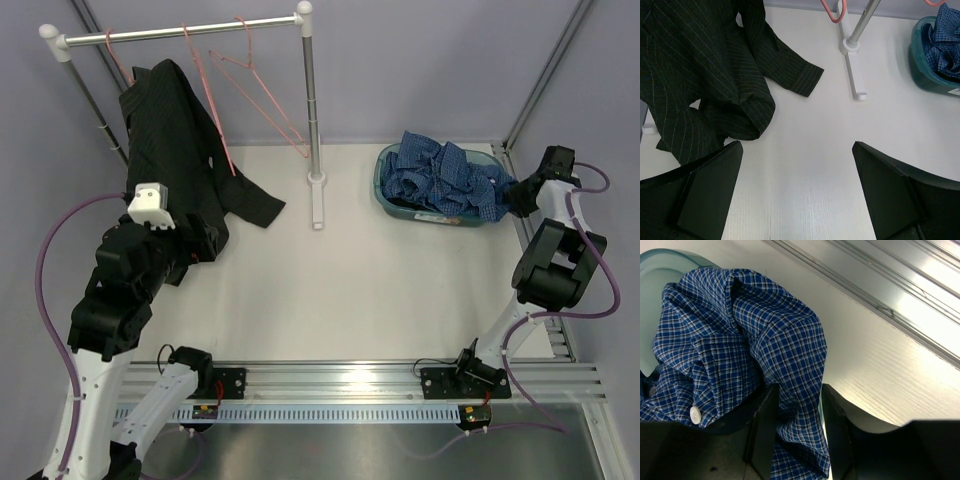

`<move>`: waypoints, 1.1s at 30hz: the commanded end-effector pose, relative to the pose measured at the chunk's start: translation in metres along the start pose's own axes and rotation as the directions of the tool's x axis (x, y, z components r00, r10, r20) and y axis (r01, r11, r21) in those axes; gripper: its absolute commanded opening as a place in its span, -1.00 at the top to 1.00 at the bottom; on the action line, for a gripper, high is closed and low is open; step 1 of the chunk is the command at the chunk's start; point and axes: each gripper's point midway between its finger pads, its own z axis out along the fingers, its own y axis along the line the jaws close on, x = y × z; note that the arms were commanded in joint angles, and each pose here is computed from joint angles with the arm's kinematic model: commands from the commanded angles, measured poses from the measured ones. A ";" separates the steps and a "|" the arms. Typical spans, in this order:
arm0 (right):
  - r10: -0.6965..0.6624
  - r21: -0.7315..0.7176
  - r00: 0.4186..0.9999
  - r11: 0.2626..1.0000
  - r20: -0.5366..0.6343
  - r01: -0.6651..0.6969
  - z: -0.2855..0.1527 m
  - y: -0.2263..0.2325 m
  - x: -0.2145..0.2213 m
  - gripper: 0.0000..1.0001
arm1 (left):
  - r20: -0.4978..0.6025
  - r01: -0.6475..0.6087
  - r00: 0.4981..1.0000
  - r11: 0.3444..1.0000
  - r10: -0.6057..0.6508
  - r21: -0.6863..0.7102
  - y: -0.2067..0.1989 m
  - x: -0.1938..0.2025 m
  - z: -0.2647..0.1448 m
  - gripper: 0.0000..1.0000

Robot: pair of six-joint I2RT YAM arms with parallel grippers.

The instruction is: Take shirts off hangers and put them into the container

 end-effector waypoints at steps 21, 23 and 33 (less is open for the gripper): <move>-0.272 -0.281 0.961 0.927 -0.052 0.247 -0.009 0.134 0.046 1.00 | 0.015 0.006 1.000 1.000 -0.006 0.007 -0.004 -0.008 0.010 -0.98; -0.266 -0.221 0.955 0.947 -0.131 0.234 0.006 0.123 0.065 1.00 | 0.016 0.007 1.000 1.000 -0.007 0.004 -0.004 -0.008 0.010 -0.98; -0.205 0.037 0.943 0.974 -0.261 0.222 0.049 0.068 0.098 0.72 | 0.019 0.004 1.000 1.000 -0.004 -0.005 -0.002 -0.012 0.008 -0.98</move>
